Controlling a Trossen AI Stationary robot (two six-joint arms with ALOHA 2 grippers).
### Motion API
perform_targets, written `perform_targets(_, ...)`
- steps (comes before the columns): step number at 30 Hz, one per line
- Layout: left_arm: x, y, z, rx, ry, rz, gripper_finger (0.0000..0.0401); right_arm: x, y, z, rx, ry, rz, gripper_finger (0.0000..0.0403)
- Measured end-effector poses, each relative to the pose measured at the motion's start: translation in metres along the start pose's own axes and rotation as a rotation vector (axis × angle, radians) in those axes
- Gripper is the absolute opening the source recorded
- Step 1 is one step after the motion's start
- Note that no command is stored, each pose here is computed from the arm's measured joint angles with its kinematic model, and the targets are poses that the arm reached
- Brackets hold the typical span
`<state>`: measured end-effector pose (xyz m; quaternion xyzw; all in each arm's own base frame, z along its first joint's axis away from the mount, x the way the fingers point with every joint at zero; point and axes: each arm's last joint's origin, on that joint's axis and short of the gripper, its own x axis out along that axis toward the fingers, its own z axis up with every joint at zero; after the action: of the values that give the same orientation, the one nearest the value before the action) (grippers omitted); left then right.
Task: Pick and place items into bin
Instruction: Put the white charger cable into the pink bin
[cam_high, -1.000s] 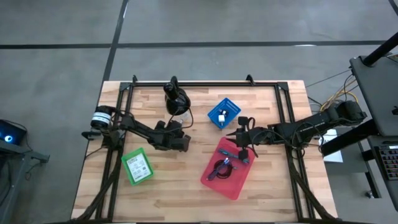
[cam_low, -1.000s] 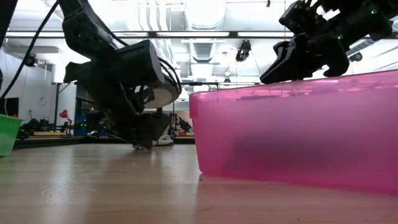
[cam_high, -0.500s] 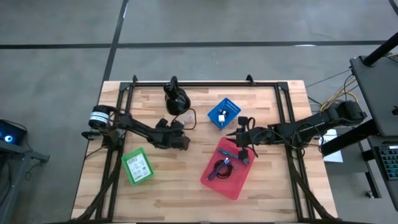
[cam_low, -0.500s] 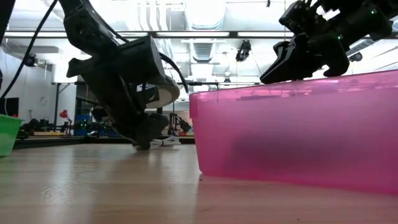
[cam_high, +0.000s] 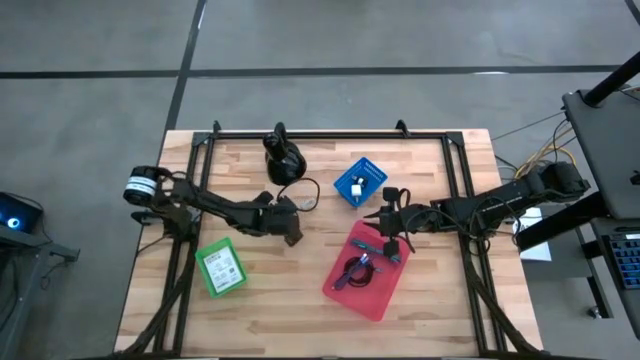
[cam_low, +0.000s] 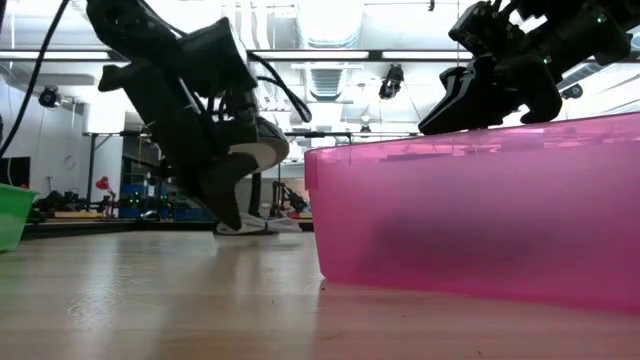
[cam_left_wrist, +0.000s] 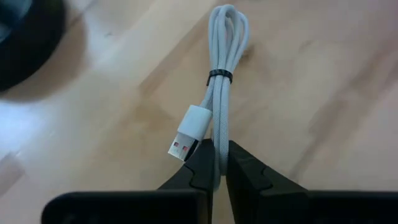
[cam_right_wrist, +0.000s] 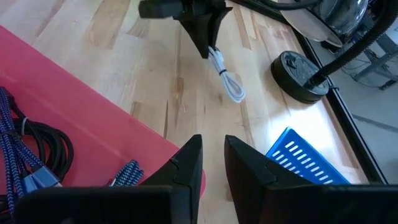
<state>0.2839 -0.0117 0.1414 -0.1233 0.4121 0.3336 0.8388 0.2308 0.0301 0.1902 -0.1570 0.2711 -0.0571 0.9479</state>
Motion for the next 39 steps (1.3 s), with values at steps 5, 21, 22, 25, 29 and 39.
perform_targets(5,-0.005,-0.004,0.005,0.024,-0.020,-0.071,0.0008,0.000,0.000,0.000,0.000,-0.001,0.000,0.0056)
perform_targets(21,-0.030,-0.015,0.016,0.110,-0.144,-0.182,0.0008,0.000,0.000,-0.001,0.001,-0.004,-0.001,0.0056)
perform_targets(22,-0.032,-0.017,0.017,0.117,-0.157,-0.193,0.0008,0.000,0.000,-0.001,0.000,-0.003,0.000,0.0056)
perform_targets(25,-0.039,-0.021,0.019,0.143,-0.196,-0.232,0.0008,0.000,0.000,-0.002,0.001,-0.004,0.001,0.0056)
perform_targets(29,-0.049,-0.026,0.021,0.136,-0.230,-0.308,0.0008,0.000,0.002,-0.005,-0.018,-0.005,0.044,0.0056)
perform_targets(39,-0.058,-0.034,0.022,0.154,-0.262,-0.360,0.0008,0.010,0.013,0.009,-0.179,-0.286,0.305,0.0071)
